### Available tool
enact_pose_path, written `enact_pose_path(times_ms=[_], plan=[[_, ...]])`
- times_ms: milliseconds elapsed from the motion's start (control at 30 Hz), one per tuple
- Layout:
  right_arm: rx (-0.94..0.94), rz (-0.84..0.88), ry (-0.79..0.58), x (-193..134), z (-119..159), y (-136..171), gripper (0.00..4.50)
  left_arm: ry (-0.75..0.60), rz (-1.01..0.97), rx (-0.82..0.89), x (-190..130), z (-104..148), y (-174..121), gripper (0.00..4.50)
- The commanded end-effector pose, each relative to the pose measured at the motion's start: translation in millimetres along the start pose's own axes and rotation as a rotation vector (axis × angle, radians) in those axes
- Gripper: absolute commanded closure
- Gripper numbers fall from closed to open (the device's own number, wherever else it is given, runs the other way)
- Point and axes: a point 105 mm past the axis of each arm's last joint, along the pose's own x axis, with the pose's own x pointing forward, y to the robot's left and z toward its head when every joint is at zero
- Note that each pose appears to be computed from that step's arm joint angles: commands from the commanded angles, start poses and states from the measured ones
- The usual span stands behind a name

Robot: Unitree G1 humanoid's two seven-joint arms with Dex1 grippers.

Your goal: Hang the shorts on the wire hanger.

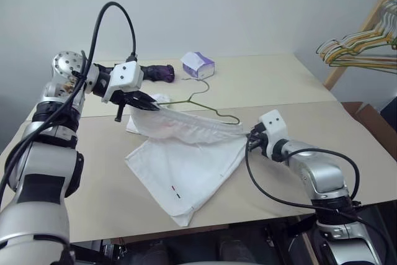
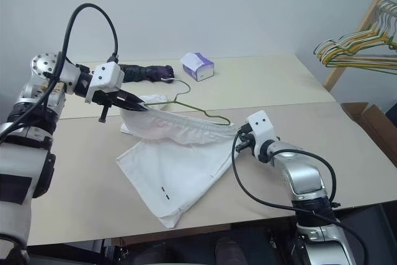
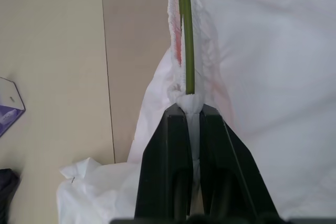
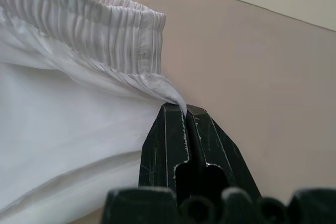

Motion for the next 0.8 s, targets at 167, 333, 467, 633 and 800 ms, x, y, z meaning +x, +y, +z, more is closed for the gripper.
enact_pose_path(times_ms=[167, 333, 467, 633, 800], plan=[[-0.125, -0.16, -0.043, -16, 7, -29, 4.46, 0.032, 0.051, 0.0, -14, -1, 7, 4.5], [-0.191, -0.222, -0.106, -25, 20, -41, 4.46, 0.025, 0.043, -0.004, -13, 0, 6, 4.5], [-0.443, -0.21, -0.248, -42, 66, -27, 4.46, 0.021, 0.025, 0.013, -6, 0, 4, 4.5], [-0.695, -0.167, -0.395, -59, 118, 8, 4.46, 0.008, 0.05, 0.03, 0, 2, 7, 4.5], [-0.88, -0.111, -0.443, -62, 135, 35, 4.46, -0.042, 0.096, 0.039, 2, 11, 14, 4.5]])
